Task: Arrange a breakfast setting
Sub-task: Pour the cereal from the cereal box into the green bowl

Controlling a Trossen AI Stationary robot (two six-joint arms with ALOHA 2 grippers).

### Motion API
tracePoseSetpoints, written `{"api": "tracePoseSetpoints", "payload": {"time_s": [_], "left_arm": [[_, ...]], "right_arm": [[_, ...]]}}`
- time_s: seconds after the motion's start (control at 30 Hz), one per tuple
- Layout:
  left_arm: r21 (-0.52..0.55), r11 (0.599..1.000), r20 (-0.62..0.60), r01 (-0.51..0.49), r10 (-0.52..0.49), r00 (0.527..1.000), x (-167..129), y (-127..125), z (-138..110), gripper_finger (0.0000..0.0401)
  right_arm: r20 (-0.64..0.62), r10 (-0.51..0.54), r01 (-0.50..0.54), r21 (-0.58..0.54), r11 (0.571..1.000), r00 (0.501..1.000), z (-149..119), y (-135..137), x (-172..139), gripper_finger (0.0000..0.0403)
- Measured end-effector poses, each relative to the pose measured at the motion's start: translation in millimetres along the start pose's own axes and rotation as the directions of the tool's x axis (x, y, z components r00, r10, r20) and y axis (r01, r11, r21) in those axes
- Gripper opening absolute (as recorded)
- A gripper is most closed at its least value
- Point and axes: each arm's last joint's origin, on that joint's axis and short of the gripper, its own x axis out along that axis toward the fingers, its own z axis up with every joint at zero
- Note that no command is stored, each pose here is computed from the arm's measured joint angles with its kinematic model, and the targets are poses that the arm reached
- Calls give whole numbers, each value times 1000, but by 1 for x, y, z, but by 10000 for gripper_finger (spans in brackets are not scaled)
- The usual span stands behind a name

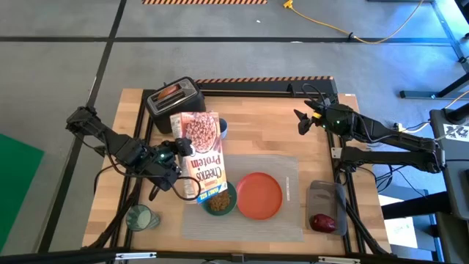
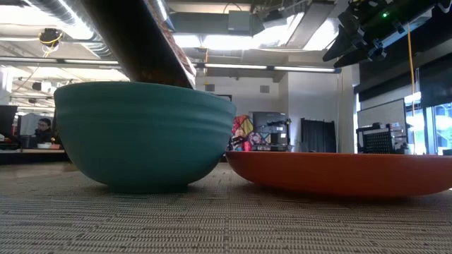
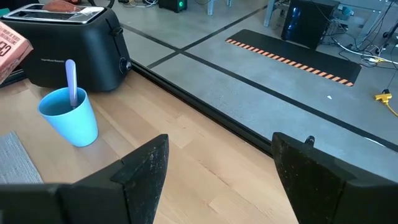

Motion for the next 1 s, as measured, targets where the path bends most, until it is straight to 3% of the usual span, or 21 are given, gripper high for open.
{"api": "tracePoseSetpoints", "payload": {"time_s": [1.0], "left_arm": [[-21,1000,8,4,-4,1000,-2,-2,7,166]], "right_arm": [[-5,7,-7,-4,1000,1000,0,0,0,273]]}}
